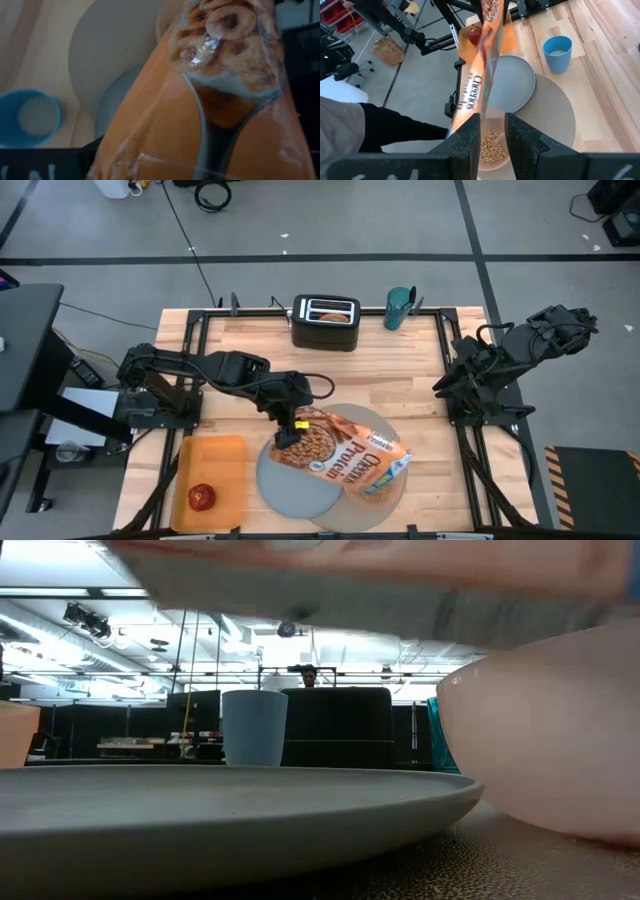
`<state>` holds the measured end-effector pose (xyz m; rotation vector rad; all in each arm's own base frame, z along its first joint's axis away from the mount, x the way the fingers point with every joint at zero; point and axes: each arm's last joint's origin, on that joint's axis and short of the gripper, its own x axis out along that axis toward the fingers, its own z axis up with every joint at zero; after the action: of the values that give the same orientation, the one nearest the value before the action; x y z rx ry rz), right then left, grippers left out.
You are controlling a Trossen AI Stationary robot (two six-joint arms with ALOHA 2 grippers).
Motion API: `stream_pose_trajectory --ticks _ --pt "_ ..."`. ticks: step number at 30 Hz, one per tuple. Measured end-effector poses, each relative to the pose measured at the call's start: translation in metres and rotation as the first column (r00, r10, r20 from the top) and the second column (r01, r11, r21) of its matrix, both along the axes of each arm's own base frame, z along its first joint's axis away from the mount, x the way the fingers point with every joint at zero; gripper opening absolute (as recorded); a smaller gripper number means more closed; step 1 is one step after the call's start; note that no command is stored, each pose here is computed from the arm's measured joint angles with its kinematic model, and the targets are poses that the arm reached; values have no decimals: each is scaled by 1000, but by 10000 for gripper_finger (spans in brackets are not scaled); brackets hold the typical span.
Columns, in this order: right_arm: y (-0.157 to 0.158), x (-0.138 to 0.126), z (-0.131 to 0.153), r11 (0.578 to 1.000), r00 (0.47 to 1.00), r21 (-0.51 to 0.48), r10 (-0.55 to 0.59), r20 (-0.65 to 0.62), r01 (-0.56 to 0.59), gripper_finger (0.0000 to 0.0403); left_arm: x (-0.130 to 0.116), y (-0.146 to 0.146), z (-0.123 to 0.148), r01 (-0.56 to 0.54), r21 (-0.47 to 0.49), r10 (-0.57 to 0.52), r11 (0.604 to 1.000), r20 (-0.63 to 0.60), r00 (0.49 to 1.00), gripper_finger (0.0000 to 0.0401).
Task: Arrange a breakfast setting
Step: Pour the cereal from the cereal box into the orange bowl
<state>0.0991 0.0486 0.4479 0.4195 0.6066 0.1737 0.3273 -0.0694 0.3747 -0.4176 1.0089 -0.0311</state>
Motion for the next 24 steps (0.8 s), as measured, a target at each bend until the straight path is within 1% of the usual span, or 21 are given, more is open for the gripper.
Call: stream_pose_trajectory --ticks 4,7,9,14,20,22,24 --pt "0 0 0 1000 1000 13 -9 -7 9 94 3 2 -2 6 5 -6 1000 1 1000 198" --pt "1 1 0 1000 1000 13 -10 -9 10 94 5 2 0 10 -2 -10 1000 34 999 198" --pt "1 1 0 1000 1000 11 -8 -9 8 94 4 3 -1 7 0 -7 1000 12 1000 198" --pt "2 2 -1 1000 1000 13 2 -15 -2 94 4 4 -1 4 -2 -4 1000 14 1000 198" --pt "6 6 -5 998 996 42 45 -82 -42 94 4 3 -1 0 -4 0 1000 11 1000 198" --pt "7 8 -8 998 993 36 50 -108 -46 94 5 3 -1 -11 -14 11 1000 19 1000 198" --pt "8 10 -8 998 993 31 53 -110 -50 94 5 3 -1 1 3 -2 1000 23 1000 198"
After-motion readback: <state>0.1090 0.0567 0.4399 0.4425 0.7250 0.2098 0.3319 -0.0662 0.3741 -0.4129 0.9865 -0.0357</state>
